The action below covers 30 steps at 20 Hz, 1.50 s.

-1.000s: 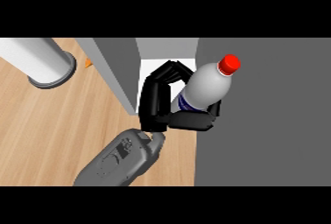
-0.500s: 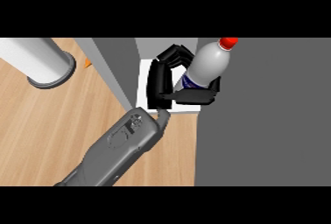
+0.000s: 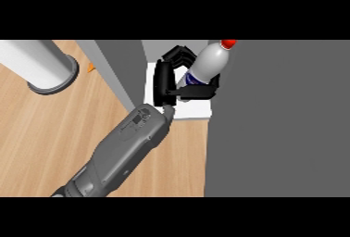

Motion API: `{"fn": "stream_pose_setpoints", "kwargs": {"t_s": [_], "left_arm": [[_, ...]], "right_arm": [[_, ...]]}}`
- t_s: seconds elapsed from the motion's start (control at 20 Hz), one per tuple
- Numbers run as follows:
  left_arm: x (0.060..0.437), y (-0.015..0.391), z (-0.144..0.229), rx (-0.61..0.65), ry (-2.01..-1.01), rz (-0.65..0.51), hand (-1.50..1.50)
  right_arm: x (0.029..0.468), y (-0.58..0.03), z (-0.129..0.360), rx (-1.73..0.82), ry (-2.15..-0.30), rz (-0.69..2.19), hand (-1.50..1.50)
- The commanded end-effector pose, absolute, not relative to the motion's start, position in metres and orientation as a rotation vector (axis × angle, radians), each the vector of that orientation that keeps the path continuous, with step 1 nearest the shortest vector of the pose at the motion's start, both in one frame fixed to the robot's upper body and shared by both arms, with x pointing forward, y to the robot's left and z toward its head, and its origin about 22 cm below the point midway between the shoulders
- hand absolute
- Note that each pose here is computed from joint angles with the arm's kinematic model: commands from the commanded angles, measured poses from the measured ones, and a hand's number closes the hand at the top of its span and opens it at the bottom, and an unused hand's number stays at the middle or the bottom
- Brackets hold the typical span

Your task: Pick up the bottled water, place it into the cabinet and close the cabinet

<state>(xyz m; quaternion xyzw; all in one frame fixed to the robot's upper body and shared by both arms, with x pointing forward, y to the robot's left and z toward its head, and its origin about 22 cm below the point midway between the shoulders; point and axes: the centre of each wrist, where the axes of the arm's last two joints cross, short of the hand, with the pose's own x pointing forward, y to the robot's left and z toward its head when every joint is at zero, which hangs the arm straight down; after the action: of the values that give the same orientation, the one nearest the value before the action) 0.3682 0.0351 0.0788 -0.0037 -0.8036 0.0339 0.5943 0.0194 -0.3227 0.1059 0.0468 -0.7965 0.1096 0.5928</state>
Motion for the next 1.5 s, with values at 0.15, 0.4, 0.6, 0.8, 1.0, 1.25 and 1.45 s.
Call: {"fn": "stream_pose_setpoints", "kwargs": {"t_s": [0.15,0.4,0.6,0.8,1.0,1.25,1.45], "left_arm": [[0.391,0.043,0.077,0.063,-1.873,0.139,1.5],[0.407,0.06,0.061,0.076,-1.855,0.12,1.5],[0.416,0.062,0.057,0.206,-1.868,-0.005,1.5],[0.427,0.06,0.069,0.255,-1.856,-0.048,-1.5],[0.43,0.065,0.062,0.328,-1.854,-0.104,-1.5],[0.436,0.07,0.07,0.279,-1.851,-0.064,-1.5],[0.439,0.063,0.082,0.229,-1.884,-0.028,-1.5]], "right_arm": [[0.024,-0.31,0.122,0.172,-1.916,0.203,-1.5],[0.016,-0.308,0.125,0.2,-1.915,0.245,-1.5],[0.025,-0.314,0.117,0.191,-1.925,0.227,-1.5],[0.029,-0.317,0.116,0.198,-1.923,0.234,-1.5],[0.018,-0.318,0.115,0.181,-1.916,0.246,-1.5],[0.021,-0.312,0.127,0.205,-1.926,0.243,-1.5],[0.03,-0.311,0.122,0.209,-1.958,0.267,-1.5]]}}
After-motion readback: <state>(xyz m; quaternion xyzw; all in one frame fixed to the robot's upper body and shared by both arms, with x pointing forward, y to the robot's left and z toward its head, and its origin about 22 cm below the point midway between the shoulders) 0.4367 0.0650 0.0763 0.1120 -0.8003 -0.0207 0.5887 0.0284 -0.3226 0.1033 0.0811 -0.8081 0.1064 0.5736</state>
